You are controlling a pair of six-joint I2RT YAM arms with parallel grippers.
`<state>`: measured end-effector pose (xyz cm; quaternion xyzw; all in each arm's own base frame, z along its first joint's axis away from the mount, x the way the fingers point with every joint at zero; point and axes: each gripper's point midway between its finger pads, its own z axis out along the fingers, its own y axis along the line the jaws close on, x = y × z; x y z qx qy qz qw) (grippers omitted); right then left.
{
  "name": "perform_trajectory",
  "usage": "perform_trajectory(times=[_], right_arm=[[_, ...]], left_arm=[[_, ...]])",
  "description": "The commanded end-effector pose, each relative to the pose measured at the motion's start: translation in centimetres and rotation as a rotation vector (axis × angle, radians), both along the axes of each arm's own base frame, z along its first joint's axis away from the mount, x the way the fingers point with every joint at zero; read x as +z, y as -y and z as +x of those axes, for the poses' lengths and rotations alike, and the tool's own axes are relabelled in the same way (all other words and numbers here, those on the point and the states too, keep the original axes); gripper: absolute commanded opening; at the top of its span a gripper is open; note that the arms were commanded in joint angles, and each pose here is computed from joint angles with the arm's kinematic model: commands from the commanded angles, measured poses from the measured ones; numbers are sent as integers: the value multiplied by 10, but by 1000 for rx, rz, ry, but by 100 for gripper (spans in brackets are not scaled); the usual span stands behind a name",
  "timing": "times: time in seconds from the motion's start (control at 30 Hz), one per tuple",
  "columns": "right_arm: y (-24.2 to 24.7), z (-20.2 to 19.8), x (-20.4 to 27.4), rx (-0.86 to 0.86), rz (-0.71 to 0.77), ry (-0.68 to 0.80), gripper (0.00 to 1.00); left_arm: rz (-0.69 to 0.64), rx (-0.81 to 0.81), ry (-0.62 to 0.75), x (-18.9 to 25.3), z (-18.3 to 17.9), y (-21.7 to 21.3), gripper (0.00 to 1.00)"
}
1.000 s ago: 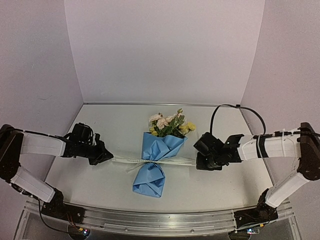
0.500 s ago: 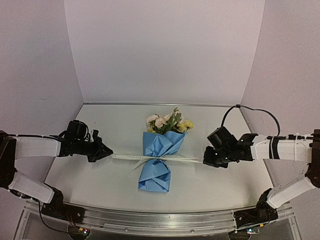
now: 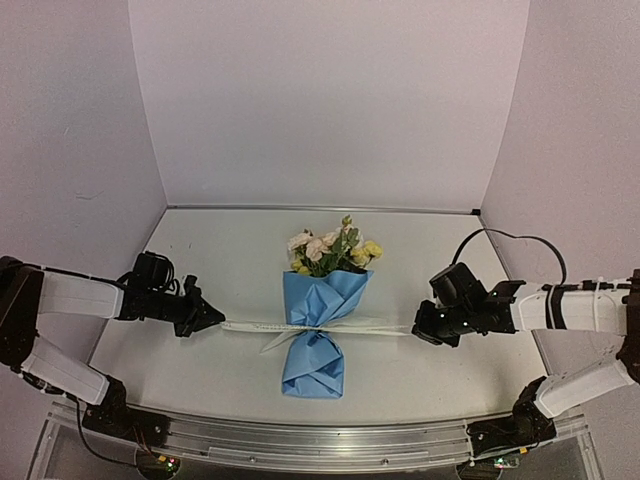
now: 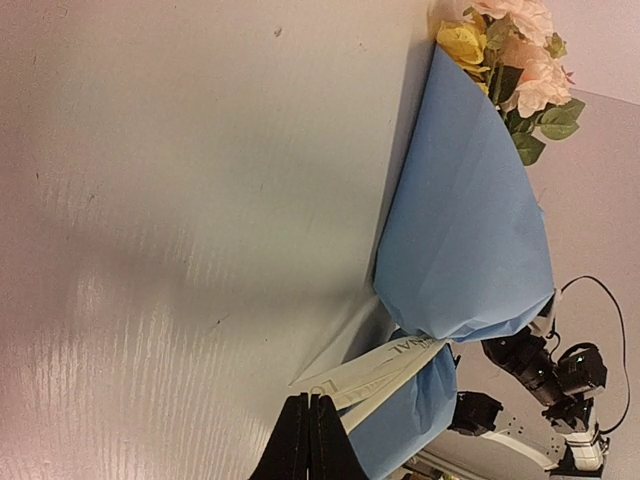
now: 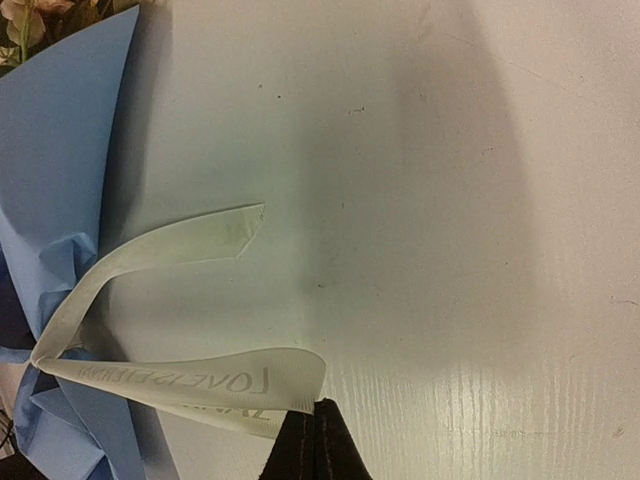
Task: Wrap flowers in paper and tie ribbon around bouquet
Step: Tie the half-tied ribbon around the folded bouquet.
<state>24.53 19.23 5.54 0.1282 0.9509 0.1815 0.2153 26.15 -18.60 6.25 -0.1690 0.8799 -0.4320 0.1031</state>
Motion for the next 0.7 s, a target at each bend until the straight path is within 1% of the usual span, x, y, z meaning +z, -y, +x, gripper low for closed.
perform_trajectory(times=[0.0, 0.17, 0.23, 0.3, 0.37, 0.4, 0.43, 0.47, 0.57, 0.63, 0.67], right_arm=[[107, -23, -32, -195, -410, -106, 0], [103, -23, -36, -184, -399, -122, 0], [97, -21, -39, -176, -371, -125, 0], [86, -17, -36, -142, -338, -126, 0], [70, -14, -30, -94, -294, -126, 0], [62, -13, -26, -68, -271, -123, 2], [53, -12, -22, -40, -250, -117, 7], [45, -10, -17, -19, -231, -111, 18], [29, -13, -9, 31, -189, -104, 44], [22, -16, -4, 52, -169, -97, 59], [19, -17, -1, 62, -162, -93, 80]], left_arm=[[204, 255, 27, -21, 35, -64, 0], [198, 254, 15, -27, 30, -64, 0], [170, 240, 34, -24, 31, -59, 0], [121, 186, 67, -11, 33, -45, 0], [113, 119, 93, 0, 35, -30, 0], [112, 90, 112, 7, 37, -22, 1], [110, 68, 136, 13, 38, -17, 2], [124, 59, 135, 15, 35, -15, 8], [153, 34, 192, 32, 37, -11, 27], [171, 16, 229, 44, 37, -8, 45], [181, 10, 248, 51, 39, -6, 51]])
